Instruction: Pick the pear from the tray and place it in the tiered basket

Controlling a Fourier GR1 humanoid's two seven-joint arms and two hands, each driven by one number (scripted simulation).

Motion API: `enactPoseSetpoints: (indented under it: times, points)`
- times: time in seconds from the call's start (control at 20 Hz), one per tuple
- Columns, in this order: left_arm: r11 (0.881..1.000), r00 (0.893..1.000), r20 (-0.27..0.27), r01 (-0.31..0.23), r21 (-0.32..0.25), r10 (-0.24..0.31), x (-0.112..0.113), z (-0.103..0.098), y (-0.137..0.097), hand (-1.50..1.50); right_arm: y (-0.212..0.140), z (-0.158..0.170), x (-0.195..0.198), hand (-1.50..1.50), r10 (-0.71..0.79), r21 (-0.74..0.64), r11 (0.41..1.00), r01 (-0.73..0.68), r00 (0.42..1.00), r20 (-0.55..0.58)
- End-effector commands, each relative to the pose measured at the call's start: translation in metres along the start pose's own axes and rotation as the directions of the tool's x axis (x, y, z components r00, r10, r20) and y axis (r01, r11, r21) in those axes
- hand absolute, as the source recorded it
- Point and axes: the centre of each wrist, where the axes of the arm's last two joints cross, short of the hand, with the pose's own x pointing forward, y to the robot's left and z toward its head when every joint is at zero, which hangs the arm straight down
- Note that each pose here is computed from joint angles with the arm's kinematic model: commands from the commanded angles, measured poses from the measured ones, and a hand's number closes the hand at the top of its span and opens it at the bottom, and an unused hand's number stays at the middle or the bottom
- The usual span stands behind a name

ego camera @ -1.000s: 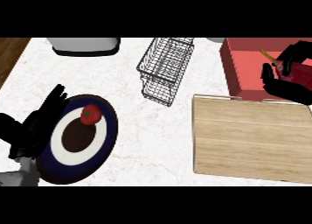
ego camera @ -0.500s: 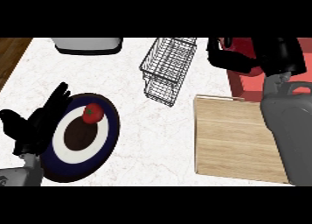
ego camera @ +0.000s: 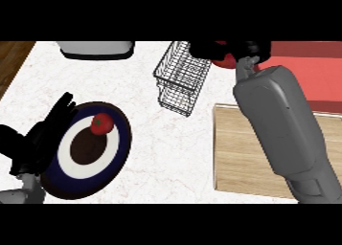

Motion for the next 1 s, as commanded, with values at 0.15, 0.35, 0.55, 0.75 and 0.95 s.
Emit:
enactPoseSetpoints:
  times: [0.15,0.35,0.55,0.75,0.95]
  points:
    - [1.0,1.0,-0.007,0.012,0.003,-0.012,0.01,-0.003,0.0,0.0,0.029,-0.018,0.013,1.5,0.033,0.04,0.999,-0.031,0.998,-0.047]
    - [1.0,1.0,0.006,-0.002,-0.011,0.002,-0.01,0.013,0.007,0.0,0.037,-0.022,-0.01,1.5,0.022,0.013,1.0,-0.021,0.999,-0.031]
    - [1.0,1.0,0.008,0.002,-0.02,-0.001,-0.011,0.0,-0.002,0.0,0.061,-0.033,-0.011,1.5,0.053,-0.017,0.998,-0.054,0.998,-0.042]
    - [1.0,1.0,-0.012,0.003,-0.015,-0.004,-0.01,-0.005,-0.007,0.0,0.093,-0.024,-0.017,1.5,0.077,-0.057,0.995,-0.08,0.996,-0.047]
    - [1.0,1.0,0.024,-0.003,-0.02,0.003,0.014,-0.008,-0.012,0.0,0.078,-0.038,-0.013,1.5,-0.064,-0.207,0.977,0.056,0.997,-0.036]
